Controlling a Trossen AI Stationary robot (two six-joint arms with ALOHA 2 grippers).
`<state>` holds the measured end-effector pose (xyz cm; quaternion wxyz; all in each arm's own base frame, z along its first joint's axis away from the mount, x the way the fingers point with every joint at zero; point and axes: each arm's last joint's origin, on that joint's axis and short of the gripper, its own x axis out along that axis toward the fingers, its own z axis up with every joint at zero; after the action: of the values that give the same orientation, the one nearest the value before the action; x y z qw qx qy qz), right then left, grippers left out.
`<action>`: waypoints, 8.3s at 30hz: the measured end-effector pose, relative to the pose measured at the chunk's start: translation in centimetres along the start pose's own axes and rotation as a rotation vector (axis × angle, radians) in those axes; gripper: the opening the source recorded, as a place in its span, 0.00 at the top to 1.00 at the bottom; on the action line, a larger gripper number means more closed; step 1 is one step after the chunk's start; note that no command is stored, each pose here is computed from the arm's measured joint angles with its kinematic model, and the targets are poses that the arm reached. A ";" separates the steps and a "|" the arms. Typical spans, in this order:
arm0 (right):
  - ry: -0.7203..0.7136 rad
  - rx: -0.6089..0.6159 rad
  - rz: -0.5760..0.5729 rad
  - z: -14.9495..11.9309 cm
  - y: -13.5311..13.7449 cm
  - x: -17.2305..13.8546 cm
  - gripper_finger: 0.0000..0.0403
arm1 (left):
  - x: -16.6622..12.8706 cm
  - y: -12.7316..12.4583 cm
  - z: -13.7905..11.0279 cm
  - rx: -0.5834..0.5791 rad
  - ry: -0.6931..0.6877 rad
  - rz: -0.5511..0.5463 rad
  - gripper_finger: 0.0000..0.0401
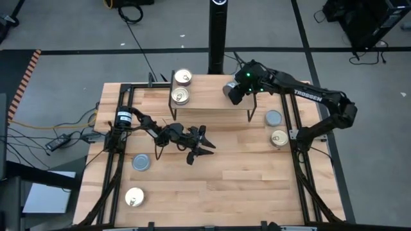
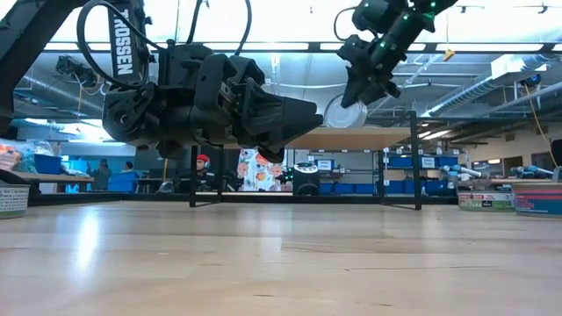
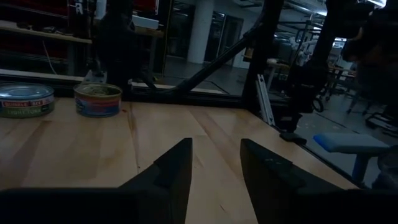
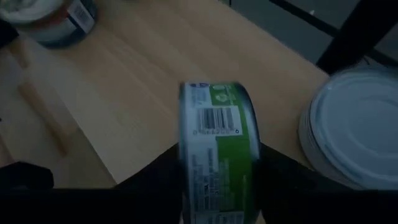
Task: Stack canned seafood by type on shelf
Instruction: Put the bottom right green tuna can on the shelf aligned with the other green tuna can, then put the top blue tuna can on the shelf
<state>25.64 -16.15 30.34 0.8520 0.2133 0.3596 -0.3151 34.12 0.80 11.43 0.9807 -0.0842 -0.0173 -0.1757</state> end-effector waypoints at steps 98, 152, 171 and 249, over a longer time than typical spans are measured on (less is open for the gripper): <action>-0.160 -0.655 -0.160 2.1 -1.3 0.3 0.97 | 0.0 0.0 -0.1 0.020 0.010 -0.017 0.65; 0.008 -0.410 -0.093 3.0 2.3 3.5 0.99 | 0.0 -0.1 -0.1 0.016 0.012 -0.038 0.65; 0.123 -0.396 -0.091 2.0 2.1 3.8 0.99 | 0.0 0.1 0.0 -0.001 -0.001 0.012 0.83; 0.314 -0.356 -0.167 -4.5 5.5 -9.0 0.98 | -1.1 -3.0 6.8 0.358 0.227 0.493 0.99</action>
<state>22.36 -6.13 34.90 0.7809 0.0760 0.5537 -0.2789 32.06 -0.42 18.49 0.9886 0.1079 0.0826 0.0648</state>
